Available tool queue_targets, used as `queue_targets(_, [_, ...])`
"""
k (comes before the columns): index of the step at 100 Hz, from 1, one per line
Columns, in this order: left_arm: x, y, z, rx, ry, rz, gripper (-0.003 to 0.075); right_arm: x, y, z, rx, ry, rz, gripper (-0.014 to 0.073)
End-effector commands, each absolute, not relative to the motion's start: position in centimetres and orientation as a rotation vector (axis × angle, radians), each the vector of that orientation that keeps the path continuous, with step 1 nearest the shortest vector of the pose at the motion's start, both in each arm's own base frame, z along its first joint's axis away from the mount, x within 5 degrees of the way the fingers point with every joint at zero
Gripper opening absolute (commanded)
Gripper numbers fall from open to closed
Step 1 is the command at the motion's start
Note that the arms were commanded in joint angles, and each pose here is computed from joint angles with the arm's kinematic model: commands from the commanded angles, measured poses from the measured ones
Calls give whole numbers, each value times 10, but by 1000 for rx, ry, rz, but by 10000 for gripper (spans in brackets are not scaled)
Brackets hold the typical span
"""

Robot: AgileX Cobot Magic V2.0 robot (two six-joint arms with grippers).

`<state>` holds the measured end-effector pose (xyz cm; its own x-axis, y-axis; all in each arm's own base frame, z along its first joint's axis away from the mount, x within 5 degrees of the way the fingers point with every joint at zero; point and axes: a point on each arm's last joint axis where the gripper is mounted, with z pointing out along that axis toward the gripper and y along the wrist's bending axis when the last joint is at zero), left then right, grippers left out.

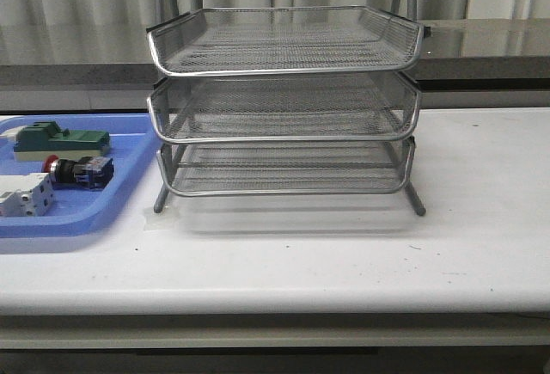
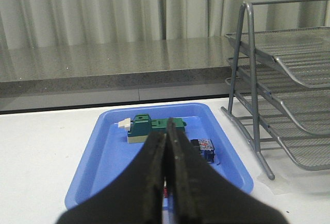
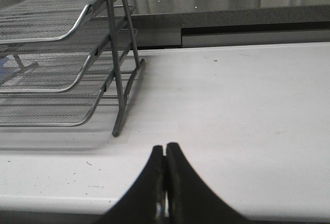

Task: Place button on rack with both arms

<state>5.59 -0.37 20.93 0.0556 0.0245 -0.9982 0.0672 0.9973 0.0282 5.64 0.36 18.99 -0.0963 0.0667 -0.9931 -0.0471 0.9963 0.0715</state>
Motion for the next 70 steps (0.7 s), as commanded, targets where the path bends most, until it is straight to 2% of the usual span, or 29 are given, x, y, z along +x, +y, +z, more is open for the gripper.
queue_targets(1, [55,-4,203,65,1451,-46,-20,55,2,208,13,1505,80,-60])
queue_targets(15, [55,-4,203,65,1451,-46,-20,52,1,223,44,1392,104,-60])
queue_targets(29, [55,-4,203,65,1451,-46,-20,49,3,244,130,1415,234,-60])
queue_targets(50, [55,-4,203,65,1451,-46,-20,56,12,278,119,1662,323,-60])
queue_targets(70, [55,-4,203,65,1451,-46,-20,86,20,304,99,1975,376,-60])
